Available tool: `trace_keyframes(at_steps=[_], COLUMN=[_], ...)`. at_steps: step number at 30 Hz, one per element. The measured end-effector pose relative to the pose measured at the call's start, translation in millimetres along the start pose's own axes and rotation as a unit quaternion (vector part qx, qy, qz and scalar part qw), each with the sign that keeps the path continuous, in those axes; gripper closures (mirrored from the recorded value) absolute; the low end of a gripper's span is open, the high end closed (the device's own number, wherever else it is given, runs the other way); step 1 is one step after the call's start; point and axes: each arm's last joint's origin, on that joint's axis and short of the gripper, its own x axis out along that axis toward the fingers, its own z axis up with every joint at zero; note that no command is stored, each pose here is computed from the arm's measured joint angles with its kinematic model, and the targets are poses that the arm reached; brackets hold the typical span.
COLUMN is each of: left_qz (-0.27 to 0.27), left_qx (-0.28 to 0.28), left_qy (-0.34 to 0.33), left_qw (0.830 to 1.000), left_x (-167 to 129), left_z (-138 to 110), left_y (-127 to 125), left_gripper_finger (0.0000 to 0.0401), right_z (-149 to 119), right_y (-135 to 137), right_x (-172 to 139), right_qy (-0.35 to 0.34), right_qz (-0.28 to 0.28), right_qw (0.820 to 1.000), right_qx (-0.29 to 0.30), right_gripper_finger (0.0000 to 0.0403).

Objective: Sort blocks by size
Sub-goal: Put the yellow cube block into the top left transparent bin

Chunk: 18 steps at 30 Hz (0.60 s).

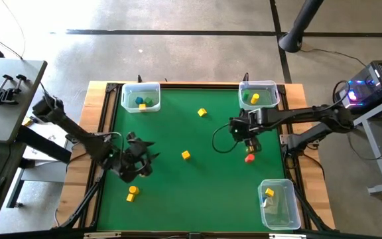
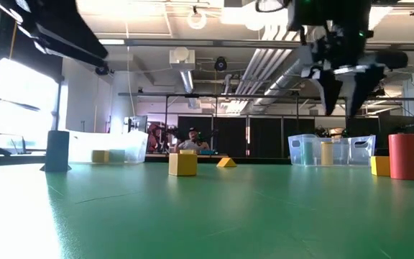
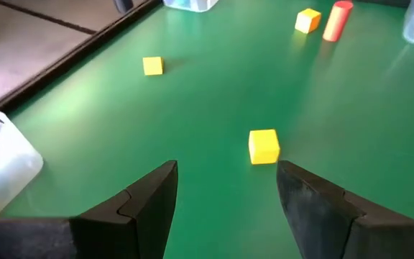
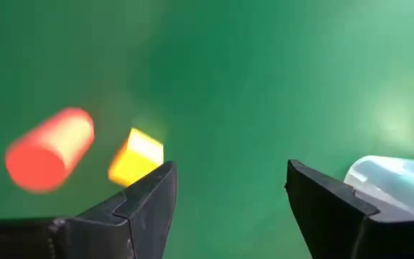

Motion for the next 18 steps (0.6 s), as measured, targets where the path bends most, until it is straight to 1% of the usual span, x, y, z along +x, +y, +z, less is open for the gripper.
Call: trace_keyframes(at_steps=[3,5,9,11,14,16,18], left_qz=[-0.004,-0.001,0.007,0.013,0.017,0.018,0.018], left_qx=[0.000,0.001,0.002,0.002,0.001,0.001,0.001], left_qy=[-0.007,-0.015,-0.027,-0.034,-0.037,-0.037,-0.037], left_qw=[1.000,1.000,1.000,0.999,0.999,0.999,0.999], left_x=[-5.9,-7.1,-7.8,-7.8,-7.2,-7.2,-7.2], left_z=[-3.4,-4.6,-4.3,-3.9,-3.4,-3.4,-3.3], left_y=[-2.2,-3.7,-3.6,-3.3,-2.7,-2.7,-2.6], left_gripper_finger=[0.0176,0.0176,0.0176,0.0176,0.0176,0.0176,0.0176], right_z=[-11.6,-21.1,-33.1,-35.0,-33.3,-31.9,-31.0], right_y=[5.8,12.1,22.9,27.9,35.4,39.9,43.9], right_x=[12.5,20.3,32.7,38.8,47.3,53.4,59.3], right_qy=[0.045,0.083,0.126,0.124,0.096,0.078,0.063], right_qz=[0.023,0.042,0.062,0.071,0.085,0.081,0.076], right_qw=[0.997,0.992,0.983,0.980,0.977,0.973,0.971], right_qx=[-0.050,-0.085,-0.122,-0.136,-0.170,-0.202,-0.219], right_gripper_finger=[0.0151,0.0151,0.0151,0.0151,0.0151,0.0151,0.0151])
